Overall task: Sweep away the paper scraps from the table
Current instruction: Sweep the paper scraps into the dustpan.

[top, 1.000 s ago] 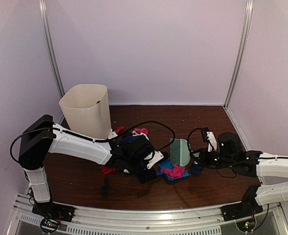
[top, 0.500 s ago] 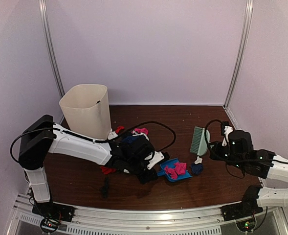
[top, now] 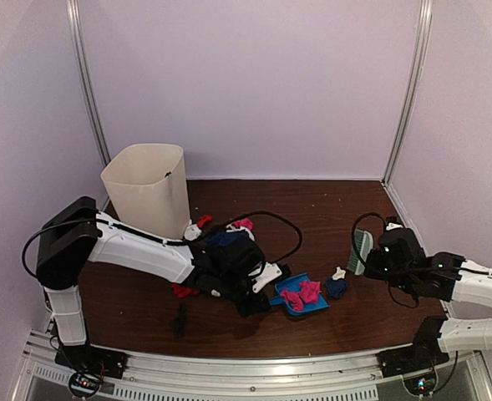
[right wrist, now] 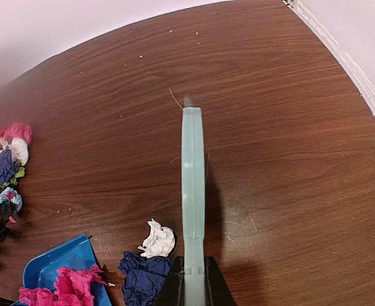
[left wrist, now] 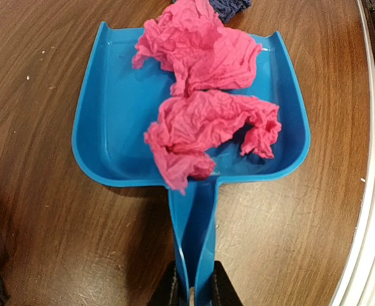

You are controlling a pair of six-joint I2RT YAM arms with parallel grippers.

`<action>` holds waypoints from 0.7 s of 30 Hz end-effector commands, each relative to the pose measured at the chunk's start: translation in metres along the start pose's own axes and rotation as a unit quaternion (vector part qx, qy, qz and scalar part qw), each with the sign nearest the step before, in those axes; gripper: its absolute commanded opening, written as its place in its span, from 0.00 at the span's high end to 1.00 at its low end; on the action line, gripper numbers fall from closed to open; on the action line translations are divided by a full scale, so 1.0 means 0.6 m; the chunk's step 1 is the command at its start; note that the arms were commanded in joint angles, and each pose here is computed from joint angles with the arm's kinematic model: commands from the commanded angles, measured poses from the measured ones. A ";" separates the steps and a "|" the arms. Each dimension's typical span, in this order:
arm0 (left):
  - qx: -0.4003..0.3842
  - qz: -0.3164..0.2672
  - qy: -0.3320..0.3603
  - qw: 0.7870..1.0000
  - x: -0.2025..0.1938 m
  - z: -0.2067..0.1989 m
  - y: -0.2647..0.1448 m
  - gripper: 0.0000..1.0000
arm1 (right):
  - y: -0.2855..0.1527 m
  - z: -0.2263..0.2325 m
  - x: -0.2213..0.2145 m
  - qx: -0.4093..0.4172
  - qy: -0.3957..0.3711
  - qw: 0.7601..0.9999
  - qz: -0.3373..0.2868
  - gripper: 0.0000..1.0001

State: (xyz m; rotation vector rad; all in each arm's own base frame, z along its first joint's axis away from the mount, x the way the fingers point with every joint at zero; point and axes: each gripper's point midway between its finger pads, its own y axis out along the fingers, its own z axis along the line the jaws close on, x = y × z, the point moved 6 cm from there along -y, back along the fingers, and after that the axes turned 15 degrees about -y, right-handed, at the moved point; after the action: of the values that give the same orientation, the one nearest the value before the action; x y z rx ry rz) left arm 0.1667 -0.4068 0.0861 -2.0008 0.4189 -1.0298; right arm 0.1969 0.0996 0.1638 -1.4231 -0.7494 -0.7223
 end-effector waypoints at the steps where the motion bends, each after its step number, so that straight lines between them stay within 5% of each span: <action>1: -0.018 -0.004 0.010 1.000 0.010 -0.008 0.013 1.00 | 0.005 0.014 -0.003 0.027 -0.010 0.999 0.014 1.00; 9: -0.016 -0.006 0.004 1.000 0.020 -0.009 0.021 1.00 | 0.018 0.039 -0.032 0.062 -0.024 0.995 0.077 1.00; 21: 0.004 -0.013 0.001 1.000 0.031 -0.003 0.027 1.00 | 0.008 0.077 -0.037 0.156 -0.039 0.984 0.082 1.00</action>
State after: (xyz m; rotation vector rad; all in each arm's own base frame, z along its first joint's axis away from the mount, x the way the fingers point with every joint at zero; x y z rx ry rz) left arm 0.1730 -0.4218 0.0811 -2.0054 0.4211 -1.0295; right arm 0.1923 0.1354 0.1429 -1.2821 -0.7341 -0.4784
